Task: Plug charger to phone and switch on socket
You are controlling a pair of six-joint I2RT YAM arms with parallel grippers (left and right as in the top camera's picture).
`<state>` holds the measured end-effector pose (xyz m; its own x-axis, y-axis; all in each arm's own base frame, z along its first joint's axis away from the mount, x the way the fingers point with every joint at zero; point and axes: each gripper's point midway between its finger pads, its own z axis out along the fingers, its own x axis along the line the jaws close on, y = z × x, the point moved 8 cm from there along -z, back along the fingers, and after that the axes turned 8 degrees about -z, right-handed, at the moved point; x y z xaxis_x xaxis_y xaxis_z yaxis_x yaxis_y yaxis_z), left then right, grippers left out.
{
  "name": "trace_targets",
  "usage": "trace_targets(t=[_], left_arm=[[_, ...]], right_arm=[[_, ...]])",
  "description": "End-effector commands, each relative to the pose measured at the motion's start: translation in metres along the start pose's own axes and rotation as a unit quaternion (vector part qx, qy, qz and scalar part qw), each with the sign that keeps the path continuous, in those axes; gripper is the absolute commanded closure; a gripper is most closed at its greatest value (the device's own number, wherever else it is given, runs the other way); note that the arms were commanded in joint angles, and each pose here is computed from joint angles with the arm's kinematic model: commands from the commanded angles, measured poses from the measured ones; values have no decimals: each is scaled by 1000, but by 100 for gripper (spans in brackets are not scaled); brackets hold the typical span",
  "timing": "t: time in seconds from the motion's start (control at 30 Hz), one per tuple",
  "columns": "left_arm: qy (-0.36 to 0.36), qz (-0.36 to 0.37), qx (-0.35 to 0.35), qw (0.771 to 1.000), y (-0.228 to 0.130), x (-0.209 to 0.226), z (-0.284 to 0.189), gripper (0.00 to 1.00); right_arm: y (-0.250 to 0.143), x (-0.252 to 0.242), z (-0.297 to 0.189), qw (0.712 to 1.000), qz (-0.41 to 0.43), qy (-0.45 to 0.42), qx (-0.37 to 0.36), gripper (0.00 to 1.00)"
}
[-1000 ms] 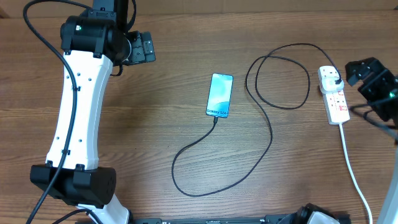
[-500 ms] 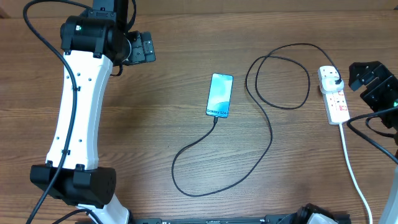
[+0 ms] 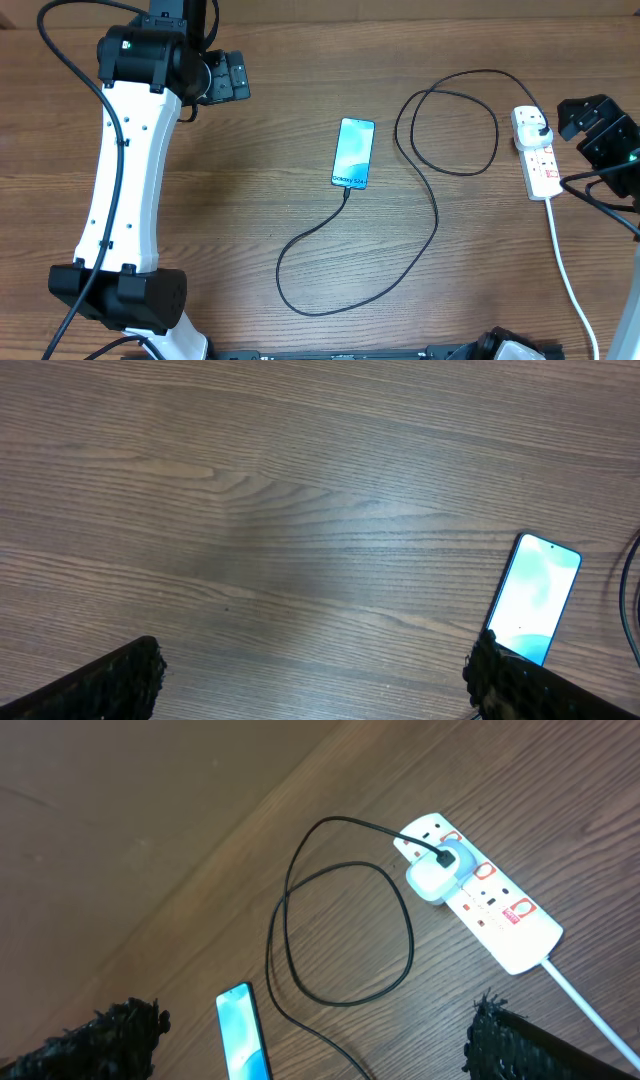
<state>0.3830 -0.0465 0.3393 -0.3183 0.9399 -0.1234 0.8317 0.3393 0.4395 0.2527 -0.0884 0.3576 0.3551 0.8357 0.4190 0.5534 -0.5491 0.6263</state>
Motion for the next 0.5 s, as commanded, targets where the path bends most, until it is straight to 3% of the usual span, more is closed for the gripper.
trace_targets(t=[0.0,0.47], left_arm=[[6,9,-2,1000,0,-2,2,0],[6,9,-2,1000,0,-2,2,0]], right_arm=[[2,-1,3,1000,2,-5,0,0],[3,-7,18,1000,10,-11,21,0]])
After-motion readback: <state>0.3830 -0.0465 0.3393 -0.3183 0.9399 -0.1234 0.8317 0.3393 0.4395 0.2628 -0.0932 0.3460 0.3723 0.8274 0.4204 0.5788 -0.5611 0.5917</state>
